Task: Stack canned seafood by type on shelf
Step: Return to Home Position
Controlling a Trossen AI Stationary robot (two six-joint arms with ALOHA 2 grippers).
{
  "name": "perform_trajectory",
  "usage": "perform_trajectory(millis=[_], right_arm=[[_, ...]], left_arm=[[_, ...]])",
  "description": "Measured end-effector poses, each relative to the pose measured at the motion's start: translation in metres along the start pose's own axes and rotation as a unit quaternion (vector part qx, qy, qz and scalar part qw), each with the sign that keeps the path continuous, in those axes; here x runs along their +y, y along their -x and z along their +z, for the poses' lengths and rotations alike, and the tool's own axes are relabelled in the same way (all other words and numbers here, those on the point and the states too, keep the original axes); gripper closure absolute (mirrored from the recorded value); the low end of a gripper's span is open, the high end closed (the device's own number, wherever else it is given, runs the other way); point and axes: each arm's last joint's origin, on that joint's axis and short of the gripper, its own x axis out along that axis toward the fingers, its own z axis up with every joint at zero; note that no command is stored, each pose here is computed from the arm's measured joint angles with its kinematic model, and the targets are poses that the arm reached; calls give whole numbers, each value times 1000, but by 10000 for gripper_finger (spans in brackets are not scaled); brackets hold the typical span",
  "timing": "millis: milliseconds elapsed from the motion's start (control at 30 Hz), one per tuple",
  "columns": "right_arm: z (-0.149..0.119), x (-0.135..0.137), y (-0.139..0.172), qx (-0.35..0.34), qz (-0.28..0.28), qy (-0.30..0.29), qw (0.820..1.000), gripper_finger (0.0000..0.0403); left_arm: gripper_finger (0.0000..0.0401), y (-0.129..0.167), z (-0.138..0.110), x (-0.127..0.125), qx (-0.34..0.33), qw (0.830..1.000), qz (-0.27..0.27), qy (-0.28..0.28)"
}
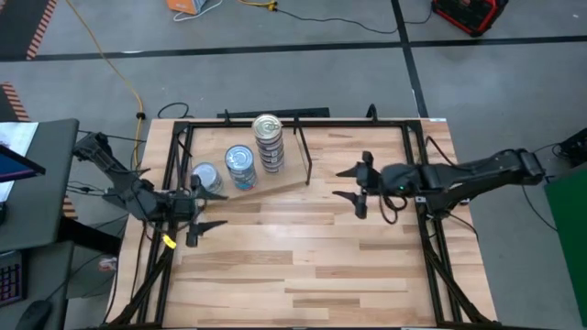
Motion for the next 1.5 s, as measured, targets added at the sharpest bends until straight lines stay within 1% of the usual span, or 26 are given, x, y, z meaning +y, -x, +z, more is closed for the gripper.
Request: perform_trajectory(millis=[100,200,333,433,500,567,667,733,800,900,1067,1133,1200,1233,1267,1400,1500], right_arm=[[-17,1,7,-32,-1,-10,999,127],[-35,0,11,-65,2,-22,998,127],[-57,-3,15,-104,3,-44,994,127],[-70,-5,18,-109,4,-56,992,127],[-76,-6,21,-110,6,-66,992,127],[-81,-7,25,-116,8,-73,991,127],[-87,-9,33,-130,8,-78,988,127],[-87,-10,39,-141,12,-81,987,127],[-89,-11,46,-152,19,-84,985,127],[-96,-12,54,-161,27,-87,983,127],[-114,-12,60,-174,46,-96,979,127],[-122,-12,61,-176,52,-97,978,127],[-126,-12,63,-181,56,-98,977,127],[-128,-12,63,-183,58,-97,977,127],[-129,-12,64,-188,58,-97,975,127],[-136,-14,67,-204,59,-103,972,127],[-140,-16,70,-204,59,-102,972,127]], left_arm=[[122,-2,-16,-4,14,999,-26,22],[122,-2,-32,-6,9,997,-58,50],[122,4,-52,-3,-20,993,-81,81],[122,12,-56,4,-58,987,-112,99],[122,18,-60,9,-75,984,-124,102],[122,22,-65,13,-85,983,-120,109],[122,25,-79,19,-86,986,-88,116],[122,28,-84,21,-92,984,-85,126],[122,29,-89,22,-96,982,-95,133],[122,32,-94,22,-104,977,-128,137],[122,34,-105,20,-120,968,-174,135],[122,35,-109,18,-123,962,-212,122],[122,36,-111,15,-129,952,-255,110],[122,36,-111,15,-132,949,-266,107],[122,36,-111,14,-133,946,-275,105],[122,36,-114,13,-121,947,-280,98],[122,36,-116,12,-114,945,-293,94]])
